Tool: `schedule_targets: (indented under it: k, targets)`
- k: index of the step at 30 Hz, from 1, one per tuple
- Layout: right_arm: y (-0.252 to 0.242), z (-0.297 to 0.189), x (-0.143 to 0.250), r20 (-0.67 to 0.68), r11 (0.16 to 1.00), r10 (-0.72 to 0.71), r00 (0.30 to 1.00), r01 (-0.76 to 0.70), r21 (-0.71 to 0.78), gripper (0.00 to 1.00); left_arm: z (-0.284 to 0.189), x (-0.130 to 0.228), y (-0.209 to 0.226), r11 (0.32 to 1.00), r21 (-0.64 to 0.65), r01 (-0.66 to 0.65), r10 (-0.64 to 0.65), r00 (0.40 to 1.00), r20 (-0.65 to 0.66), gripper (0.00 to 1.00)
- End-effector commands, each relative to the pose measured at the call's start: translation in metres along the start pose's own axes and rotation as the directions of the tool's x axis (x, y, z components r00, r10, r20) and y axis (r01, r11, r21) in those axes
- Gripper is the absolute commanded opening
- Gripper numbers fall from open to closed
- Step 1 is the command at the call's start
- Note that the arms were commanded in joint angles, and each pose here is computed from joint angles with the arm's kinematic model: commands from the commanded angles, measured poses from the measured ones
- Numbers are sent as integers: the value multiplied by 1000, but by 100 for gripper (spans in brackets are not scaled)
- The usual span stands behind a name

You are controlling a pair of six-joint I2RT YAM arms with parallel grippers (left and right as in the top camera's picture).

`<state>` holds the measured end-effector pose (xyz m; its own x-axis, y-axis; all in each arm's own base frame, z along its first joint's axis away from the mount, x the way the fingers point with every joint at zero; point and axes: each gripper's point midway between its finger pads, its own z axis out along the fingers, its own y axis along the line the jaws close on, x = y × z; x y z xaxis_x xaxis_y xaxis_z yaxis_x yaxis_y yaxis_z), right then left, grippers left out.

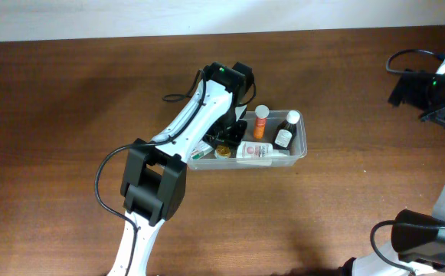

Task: Pack container
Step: 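Lower the jar into the container and open the left gripper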

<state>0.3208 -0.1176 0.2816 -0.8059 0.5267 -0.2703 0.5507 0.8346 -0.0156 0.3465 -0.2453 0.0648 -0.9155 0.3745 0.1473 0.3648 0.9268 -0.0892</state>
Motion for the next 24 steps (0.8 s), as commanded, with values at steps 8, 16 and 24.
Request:
schedule_targets:
  k: [8,16,24]
  targets:
    - [-1,-1,-1,4,1000,10,1000,-10,1,98,-5,-7,1,1000,-6,-20,20,999,28,49]
    - [-1,-1,-1,4,1000,10,1000,-10,1,98,-67,-16,16,995,-100,-5,19,990,142,59]
    - [-1,-1,-1,4,1000,10,1000,-10,1,98,-126,-10,36,993,-110,43,-13,964,264,71]
